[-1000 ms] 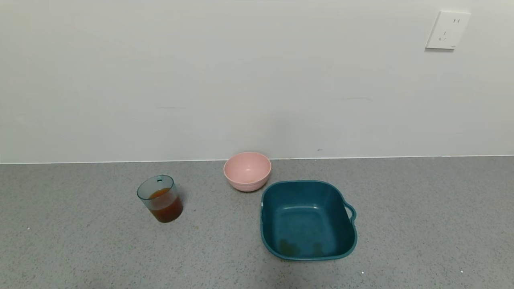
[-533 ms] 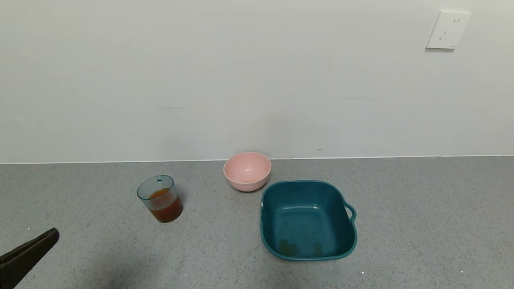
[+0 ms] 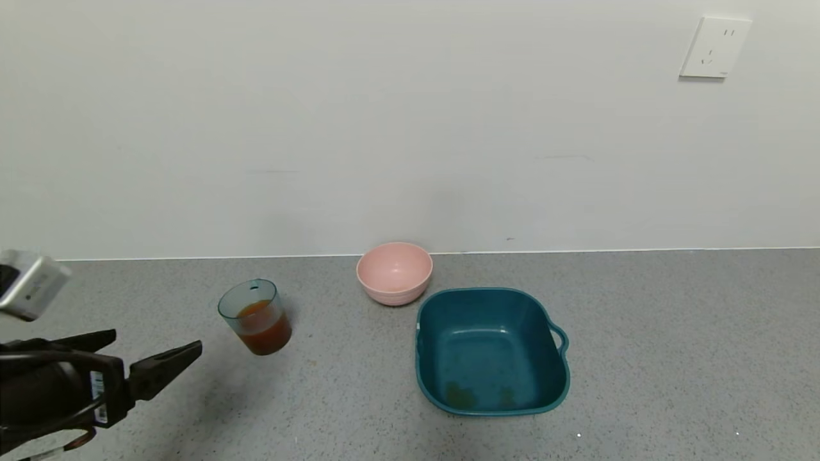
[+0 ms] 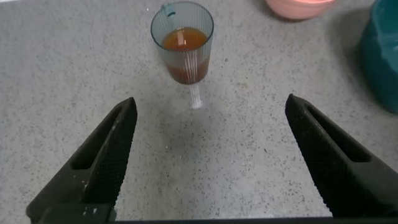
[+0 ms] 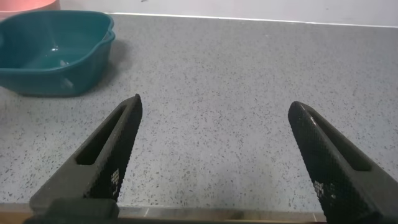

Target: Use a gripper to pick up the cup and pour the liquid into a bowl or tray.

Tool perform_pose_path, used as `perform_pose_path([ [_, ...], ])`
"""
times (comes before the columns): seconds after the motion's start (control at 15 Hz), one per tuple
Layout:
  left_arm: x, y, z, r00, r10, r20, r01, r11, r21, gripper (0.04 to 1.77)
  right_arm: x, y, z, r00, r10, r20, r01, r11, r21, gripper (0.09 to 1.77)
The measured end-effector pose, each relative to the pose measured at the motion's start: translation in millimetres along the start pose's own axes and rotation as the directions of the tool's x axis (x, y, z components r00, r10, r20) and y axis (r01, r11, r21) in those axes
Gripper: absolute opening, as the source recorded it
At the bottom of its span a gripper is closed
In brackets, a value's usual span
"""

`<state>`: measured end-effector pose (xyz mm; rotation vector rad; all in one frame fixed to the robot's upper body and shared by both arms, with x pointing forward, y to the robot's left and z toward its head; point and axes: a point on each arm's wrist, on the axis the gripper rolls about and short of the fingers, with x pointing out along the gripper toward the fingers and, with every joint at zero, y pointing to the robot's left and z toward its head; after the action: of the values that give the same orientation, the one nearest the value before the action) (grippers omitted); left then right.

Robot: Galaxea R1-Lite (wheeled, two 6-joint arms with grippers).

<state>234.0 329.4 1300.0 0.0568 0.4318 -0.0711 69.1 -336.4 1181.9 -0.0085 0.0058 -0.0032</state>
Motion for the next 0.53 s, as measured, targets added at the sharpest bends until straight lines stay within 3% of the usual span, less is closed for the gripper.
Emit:
perform_pose_path([
  [0.33, 47.9, 1.2, -22.1, 0.994, 0.003, -0.110, -0.003, 1.000, -0.005, 1.72, 0.0, 0.0, 0.0, 1.000, 0.000, 0.000, 0.000, 1.000, 0.000, 1.71],
  [0.53, 71.8, 1.5, -34.0, 0.993, 0.002, -0.116, -0.003, 1.000, -0.008, 1.72, 0.0, 0.0, 0.0, 1.000, 0.000, 0.000, 0.000, 1.000, 0.000, 1.71],
])
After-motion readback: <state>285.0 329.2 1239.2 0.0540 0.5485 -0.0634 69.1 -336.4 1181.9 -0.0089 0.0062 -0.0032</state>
